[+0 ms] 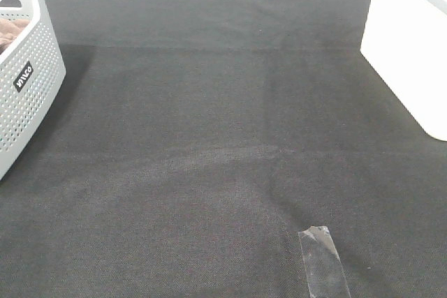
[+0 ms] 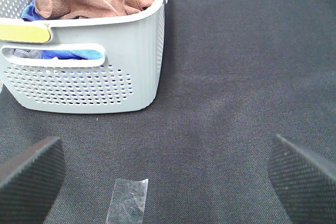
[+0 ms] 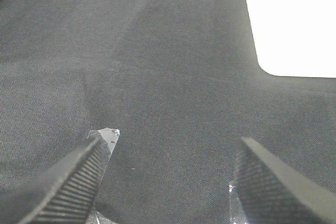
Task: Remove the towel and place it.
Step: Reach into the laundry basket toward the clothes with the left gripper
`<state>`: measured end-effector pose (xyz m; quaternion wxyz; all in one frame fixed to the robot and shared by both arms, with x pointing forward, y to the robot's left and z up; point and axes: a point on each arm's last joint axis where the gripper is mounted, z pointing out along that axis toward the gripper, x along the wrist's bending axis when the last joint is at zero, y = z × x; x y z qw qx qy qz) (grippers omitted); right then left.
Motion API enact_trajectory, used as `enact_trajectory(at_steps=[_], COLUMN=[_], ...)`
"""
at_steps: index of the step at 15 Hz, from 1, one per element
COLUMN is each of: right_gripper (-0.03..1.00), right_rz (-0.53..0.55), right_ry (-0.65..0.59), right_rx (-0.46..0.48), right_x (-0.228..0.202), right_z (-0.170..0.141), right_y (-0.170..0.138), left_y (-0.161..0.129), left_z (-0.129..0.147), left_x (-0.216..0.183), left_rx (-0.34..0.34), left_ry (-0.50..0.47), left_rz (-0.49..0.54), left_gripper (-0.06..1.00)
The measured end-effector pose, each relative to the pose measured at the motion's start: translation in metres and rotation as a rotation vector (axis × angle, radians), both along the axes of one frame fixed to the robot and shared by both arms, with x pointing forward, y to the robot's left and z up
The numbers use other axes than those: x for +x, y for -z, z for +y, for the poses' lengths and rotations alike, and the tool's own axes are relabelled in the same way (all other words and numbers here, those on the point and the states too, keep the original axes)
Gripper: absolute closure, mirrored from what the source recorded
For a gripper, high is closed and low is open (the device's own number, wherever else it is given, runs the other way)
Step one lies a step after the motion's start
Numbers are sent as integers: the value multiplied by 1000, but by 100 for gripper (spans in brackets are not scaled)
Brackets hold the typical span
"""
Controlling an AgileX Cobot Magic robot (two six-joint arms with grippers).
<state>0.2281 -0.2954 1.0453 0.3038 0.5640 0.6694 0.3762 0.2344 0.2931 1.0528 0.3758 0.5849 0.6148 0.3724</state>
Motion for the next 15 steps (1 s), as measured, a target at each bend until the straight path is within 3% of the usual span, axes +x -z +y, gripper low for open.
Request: enact_trajectory(at_steps=[6,8,12,15], right_gripper=[31,31,31,31], right_rz=[0,0,0,0], right_ry=[0,0,0,0], right_rx=[0,0,0,0], right_x=[0,0,0,0], right_z=[0,0,0,0], right_y=[0,0,0,0], left_y=[0,-10,-91,-136], left_z=[1,4,11,28], left_x=[0,2,60,145], left_rx=[15,89,487,763], left_ry=[-10,5,252,403], left_rz=[2,41,197,330], left_gripper=[-5,-5,-5,-5])
